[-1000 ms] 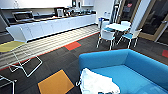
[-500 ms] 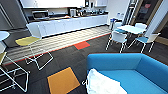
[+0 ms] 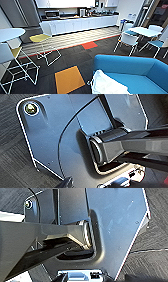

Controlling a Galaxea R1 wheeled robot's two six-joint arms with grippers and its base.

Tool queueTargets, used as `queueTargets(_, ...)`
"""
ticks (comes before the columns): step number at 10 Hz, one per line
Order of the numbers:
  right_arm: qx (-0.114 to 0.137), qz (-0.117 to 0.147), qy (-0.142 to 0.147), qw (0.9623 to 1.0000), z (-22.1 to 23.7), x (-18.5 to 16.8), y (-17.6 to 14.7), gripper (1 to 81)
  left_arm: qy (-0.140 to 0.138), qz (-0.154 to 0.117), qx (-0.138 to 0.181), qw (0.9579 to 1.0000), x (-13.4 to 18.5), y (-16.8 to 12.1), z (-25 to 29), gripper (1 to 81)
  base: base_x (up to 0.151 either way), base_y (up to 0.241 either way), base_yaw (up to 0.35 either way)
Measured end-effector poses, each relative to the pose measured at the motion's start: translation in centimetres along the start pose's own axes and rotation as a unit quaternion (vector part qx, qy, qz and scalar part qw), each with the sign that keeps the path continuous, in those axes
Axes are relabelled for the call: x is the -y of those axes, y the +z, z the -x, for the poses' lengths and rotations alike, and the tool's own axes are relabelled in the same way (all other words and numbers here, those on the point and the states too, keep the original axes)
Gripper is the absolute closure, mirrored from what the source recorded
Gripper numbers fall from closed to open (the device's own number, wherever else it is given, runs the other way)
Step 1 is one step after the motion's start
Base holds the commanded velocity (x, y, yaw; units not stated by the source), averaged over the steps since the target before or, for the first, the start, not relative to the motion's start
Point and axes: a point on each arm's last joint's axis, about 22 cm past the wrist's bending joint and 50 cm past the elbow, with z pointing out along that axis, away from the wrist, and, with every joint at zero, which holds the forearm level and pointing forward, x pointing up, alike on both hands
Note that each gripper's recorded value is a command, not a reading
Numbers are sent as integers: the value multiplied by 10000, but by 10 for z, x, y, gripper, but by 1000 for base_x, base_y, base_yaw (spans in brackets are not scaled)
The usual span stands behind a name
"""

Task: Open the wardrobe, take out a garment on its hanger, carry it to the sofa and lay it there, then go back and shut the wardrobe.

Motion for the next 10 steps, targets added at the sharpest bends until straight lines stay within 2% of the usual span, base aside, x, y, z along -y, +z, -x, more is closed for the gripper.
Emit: queueTargets(10,22,-22,9,10000,3,4,1,10,17,0,-13,10000,0,0,-2,10,0,0,362)
